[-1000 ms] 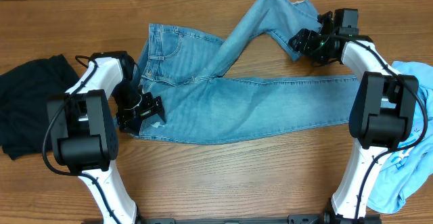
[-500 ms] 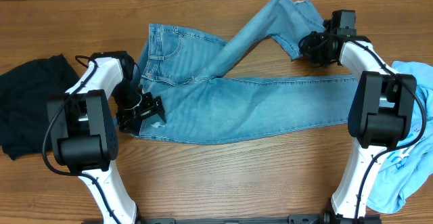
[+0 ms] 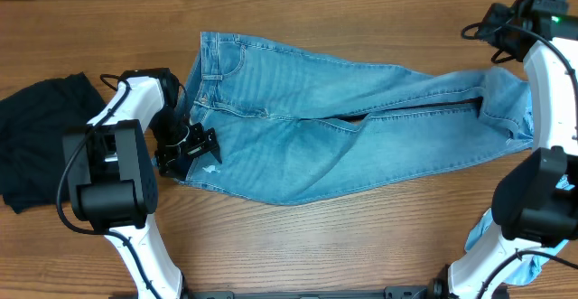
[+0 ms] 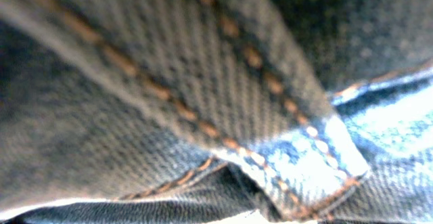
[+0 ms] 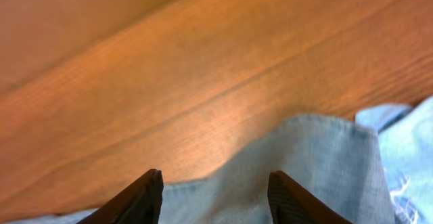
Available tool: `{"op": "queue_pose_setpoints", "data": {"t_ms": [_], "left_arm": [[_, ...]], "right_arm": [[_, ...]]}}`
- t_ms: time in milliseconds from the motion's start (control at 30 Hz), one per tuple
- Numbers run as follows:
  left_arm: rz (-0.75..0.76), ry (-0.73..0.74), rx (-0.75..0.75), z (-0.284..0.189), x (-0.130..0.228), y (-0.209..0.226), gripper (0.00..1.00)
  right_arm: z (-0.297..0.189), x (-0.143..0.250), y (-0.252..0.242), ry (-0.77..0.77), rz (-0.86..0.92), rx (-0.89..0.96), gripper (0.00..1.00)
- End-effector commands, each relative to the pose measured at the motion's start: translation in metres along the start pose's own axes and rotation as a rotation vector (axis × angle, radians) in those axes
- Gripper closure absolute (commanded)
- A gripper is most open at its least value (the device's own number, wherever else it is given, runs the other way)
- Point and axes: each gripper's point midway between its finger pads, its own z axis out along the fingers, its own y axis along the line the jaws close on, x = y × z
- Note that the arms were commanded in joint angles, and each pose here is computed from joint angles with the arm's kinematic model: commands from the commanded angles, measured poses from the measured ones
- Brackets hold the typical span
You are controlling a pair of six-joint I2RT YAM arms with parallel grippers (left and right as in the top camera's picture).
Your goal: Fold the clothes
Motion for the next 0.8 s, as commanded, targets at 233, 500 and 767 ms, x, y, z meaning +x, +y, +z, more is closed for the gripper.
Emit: {"op": "queue_pose_setpoints", "data": {"t_ms": [233, 500, 767], "left_arm": [[0.061, -0.008, -0.040, 0.034, -0.021, 0.011, 0.15], [0.415, -0.767, 0.101, -0.186, -0.048, -0.078, 0.13], [0.634, -0.778, 0.264, -0.138, -0.072, -0.184, 0.96]], "right_arm": [[0.020, 0.073, -0.038, 0.294, -0.008, 0.083, 0.42], [-0.023, 0.063, -0.012, 0.296, -0.053, -0.068, 0.36], [-0.118, 0.076, 0.018, 0.304, -0.076, -0.196, 0.35]]}}
